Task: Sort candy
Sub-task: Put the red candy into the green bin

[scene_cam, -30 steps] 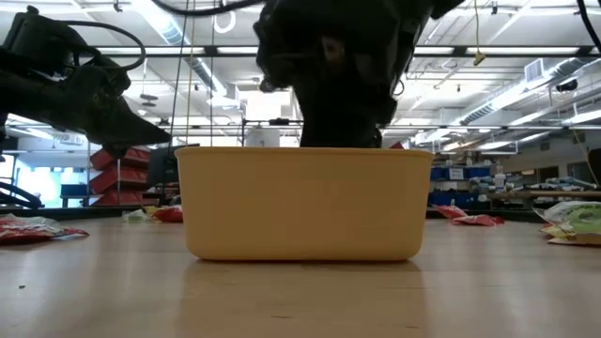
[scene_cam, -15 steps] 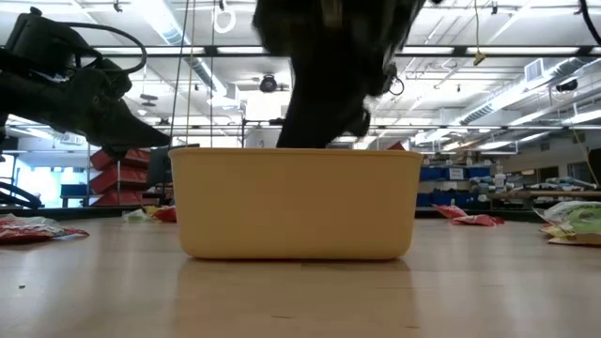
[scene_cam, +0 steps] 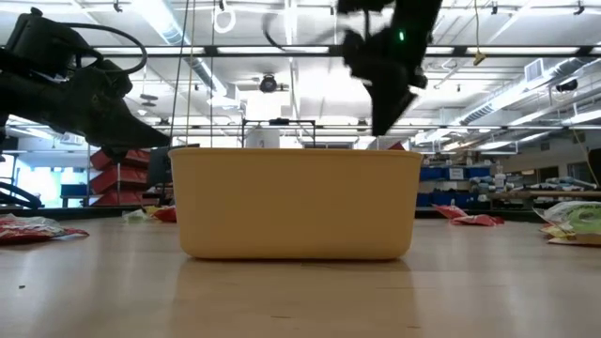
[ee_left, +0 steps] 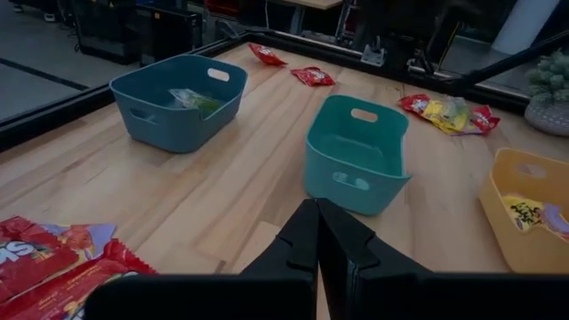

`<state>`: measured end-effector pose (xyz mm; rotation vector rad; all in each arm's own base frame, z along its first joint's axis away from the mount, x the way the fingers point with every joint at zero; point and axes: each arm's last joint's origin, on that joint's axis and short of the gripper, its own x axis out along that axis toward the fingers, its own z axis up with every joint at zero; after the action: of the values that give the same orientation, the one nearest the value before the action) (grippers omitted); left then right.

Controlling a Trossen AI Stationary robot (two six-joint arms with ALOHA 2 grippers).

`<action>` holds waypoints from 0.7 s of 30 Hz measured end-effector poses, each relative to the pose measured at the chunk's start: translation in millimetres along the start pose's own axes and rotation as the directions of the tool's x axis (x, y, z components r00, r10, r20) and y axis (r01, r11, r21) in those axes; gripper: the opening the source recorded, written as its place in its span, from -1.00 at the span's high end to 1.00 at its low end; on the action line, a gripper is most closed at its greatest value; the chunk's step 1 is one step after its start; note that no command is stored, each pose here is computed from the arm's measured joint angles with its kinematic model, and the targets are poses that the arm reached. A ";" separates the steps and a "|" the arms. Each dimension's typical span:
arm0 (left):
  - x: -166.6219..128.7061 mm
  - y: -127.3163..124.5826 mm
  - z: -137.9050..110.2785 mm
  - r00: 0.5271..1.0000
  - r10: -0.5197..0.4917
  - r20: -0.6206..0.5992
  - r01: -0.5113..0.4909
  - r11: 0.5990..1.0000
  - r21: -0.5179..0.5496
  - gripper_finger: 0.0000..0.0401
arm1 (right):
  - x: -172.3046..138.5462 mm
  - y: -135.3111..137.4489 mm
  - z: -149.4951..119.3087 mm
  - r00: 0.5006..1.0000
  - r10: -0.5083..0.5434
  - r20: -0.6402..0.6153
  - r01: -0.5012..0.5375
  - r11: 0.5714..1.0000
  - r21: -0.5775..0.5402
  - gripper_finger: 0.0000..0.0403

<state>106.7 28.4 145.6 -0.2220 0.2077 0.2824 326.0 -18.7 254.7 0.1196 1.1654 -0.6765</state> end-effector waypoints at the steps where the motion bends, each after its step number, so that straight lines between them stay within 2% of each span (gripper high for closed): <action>1: 0.0 0.0 -0.1 1.000 0.000 0.000 0.000 1.000 0.000 0.97 | 7.0 -14.2 -0.1 1.000 -0.020 -0.014 0.021 0.999 0.032 0.35; 6: 0.0 0.0 -0.1 1.000 0.000 0.000 0.000 1.000 0.002 0.97 | 47.3 -77.1 -10.2 0.981 -0.160 -0.105 0.175 0.974 0.147 0.26; 10: 0.0 0.1 0.0 1.000 0.005 0.001 -0.005 1.000 0.003 0.97 | 79.4 -111.5 -17.9 0.966 -0.207 -0.154 0.236 0.951 0.202 0.17; 16: 0.0 0.3 0.0 1.000 0.009 0.002 -0.009 1.000 0.005 0.97 | 107.0 -150.3 -23.4 0.950 -0.244 -0.195 0.295 0.906 0.303 -0.01; 21: 0.0 0.5 0.1 1.000 0.017 0.003 -0.017 1.000 0.008 0.97 | 123.6 -164.0 -30.4 0.934 -0.251 -0.253 0.323 0.897 0.301 -0.08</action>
<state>106.6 28.9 145.6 -0.2115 0.2075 0.2988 239.1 -189.6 175.1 0.3189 1.2714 -1.1513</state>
